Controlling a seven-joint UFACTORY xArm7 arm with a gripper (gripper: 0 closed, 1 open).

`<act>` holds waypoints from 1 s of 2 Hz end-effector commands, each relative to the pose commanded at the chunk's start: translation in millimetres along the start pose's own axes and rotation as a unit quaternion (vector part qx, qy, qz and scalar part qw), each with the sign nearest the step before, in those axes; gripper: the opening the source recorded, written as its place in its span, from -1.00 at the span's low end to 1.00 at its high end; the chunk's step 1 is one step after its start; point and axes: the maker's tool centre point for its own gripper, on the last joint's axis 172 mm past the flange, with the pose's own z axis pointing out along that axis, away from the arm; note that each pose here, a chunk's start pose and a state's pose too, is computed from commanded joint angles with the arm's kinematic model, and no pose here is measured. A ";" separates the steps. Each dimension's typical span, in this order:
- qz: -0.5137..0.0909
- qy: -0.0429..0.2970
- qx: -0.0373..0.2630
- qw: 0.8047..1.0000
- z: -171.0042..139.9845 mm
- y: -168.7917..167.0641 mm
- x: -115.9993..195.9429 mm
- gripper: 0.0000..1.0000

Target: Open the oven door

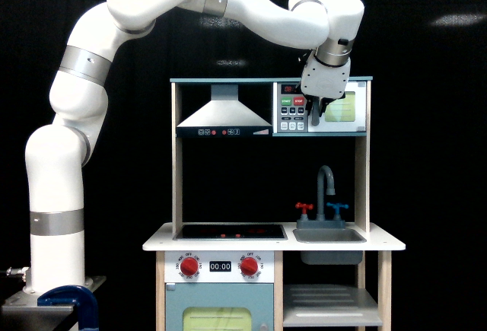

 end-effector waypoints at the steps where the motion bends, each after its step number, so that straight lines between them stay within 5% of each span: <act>1: 0.000 0.000 0.000 1.000 -34.0 14.4 -37.4 -1.00; 2: 0.000 0.000 0.000 1.000 -52.0 35.8 -52.7 -1.00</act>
